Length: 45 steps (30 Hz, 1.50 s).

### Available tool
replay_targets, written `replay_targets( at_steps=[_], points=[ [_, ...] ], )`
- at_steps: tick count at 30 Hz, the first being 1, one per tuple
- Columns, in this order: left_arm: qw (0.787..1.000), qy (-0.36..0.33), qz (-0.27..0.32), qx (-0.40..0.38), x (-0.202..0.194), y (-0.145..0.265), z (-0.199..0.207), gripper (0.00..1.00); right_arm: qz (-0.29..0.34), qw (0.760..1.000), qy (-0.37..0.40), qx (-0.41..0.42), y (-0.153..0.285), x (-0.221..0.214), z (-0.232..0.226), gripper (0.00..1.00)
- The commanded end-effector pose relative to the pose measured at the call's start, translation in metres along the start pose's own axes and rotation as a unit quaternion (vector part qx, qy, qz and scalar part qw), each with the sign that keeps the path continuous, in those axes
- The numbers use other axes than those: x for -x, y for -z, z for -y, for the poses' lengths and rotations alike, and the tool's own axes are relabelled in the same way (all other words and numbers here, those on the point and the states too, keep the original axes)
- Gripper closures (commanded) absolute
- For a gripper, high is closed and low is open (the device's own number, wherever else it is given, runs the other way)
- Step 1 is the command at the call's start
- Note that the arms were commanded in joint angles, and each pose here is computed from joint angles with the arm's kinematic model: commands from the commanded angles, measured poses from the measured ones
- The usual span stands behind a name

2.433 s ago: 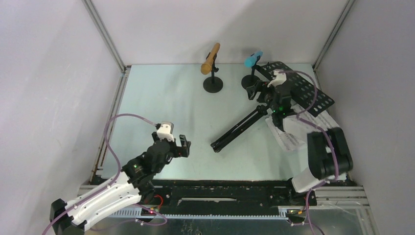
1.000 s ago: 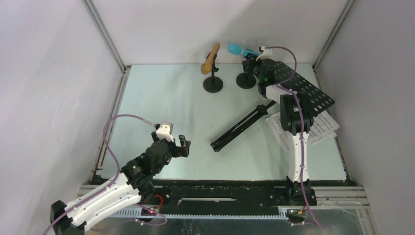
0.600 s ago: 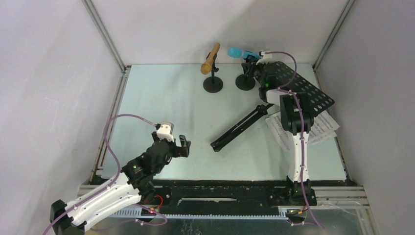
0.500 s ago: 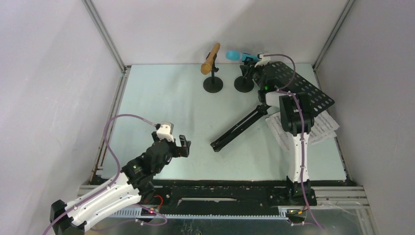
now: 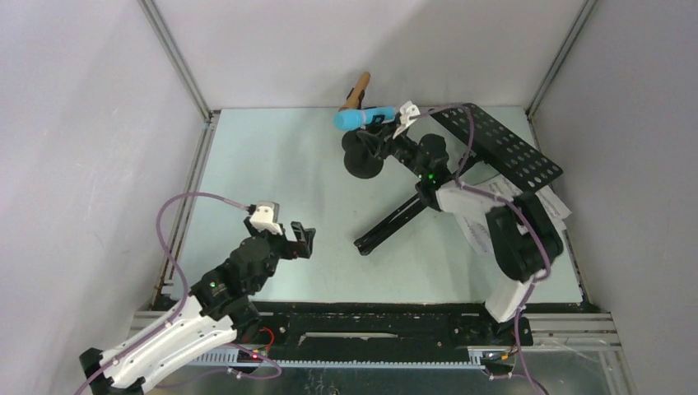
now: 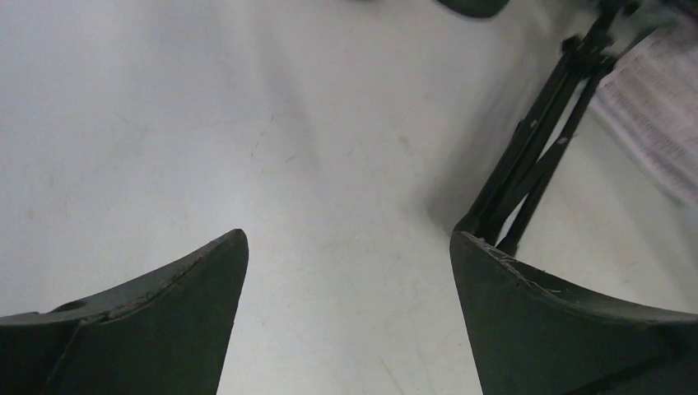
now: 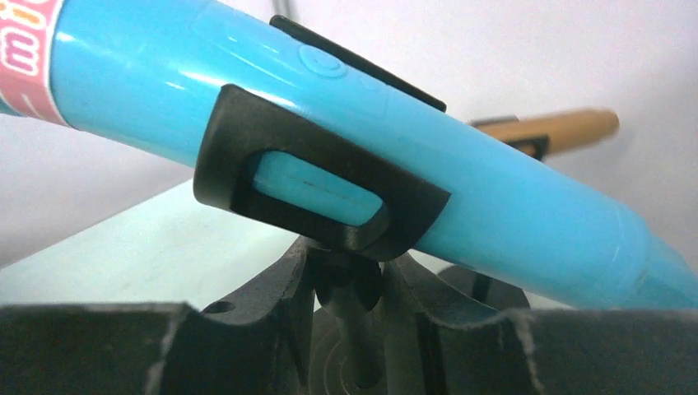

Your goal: Pack up the instrument practice props

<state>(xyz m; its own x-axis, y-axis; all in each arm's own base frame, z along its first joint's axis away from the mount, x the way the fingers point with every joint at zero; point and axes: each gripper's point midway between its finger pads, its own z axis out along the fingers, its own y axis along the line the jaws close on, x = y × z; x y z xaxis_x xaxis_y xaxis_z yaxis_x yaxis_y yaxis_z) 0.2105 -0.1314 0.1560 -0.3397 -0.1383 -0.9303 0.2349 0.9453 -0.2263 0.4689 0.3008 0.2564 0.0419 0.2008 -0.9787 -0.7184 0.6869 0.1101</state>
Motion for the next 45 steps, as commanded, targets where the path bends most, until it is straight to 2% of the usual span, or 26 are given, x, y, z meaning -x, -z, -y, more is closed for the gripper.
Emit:
replay_targets(
  at_steps=[1,7,12,13,18,22,28,33,45],
  points=[
    [0.996,0.048,0.072,-0.024,0.076,0.023,0.016,0.0,0.142,0.985,0.096,0.013,0.031,0.113,-0.051,1.0],
    [0.994,0.075,0.081,-0.022,0.103,0.048,0.012,0.0,0.113,0.983,0.14,-0.022,0.087,0.12,-0.093,1.0],
    [0.992,0.084,0.088,-0.041,0.128,0.071,0.014,0.0,0.092,0.986,0.133,-0.049,0.147,0.11,-0.111,1.0],
    [0.992,0.083,0.086,-0.048,0.132,0.075,0.016,0.0,0.074,0.987,0.133,-0.05,0.158,0.096,-0.114,1.0],
    [0.985,0.047,0.06,-0.157,0.155,0.099,0.057,0.0,0.023,0.99,0.137,-0.032,0.203,0.052,-0.136,1.0],
    [0.974,0.02,0.024,-0.224,0.156,0.103,0.088,0.0,-0.004,0.989,0.148,0.0,0.228,0.019,-0.15,1.0],
    [0.956,-0.009,-0.063,-0.288,0.132,0.093,0.133,0.0,-0.03,0.984,0.177,0.006,0.246,-0.007,-0.153,1.0],
    [0.946,-0.044,-0.104,-0.303,0.11,0.088,0.159,0.0,-0.031,0.979,0.202,0.015,0.25,-0.012,-0.156,1.0],
    [0.912,-0.063,-0.182,-0.363,0.074,0.087,0.202,0.0,-0.045,0.975,0.212,0.051,0.252,-0.028,-0.167,1.0]
  ],
)
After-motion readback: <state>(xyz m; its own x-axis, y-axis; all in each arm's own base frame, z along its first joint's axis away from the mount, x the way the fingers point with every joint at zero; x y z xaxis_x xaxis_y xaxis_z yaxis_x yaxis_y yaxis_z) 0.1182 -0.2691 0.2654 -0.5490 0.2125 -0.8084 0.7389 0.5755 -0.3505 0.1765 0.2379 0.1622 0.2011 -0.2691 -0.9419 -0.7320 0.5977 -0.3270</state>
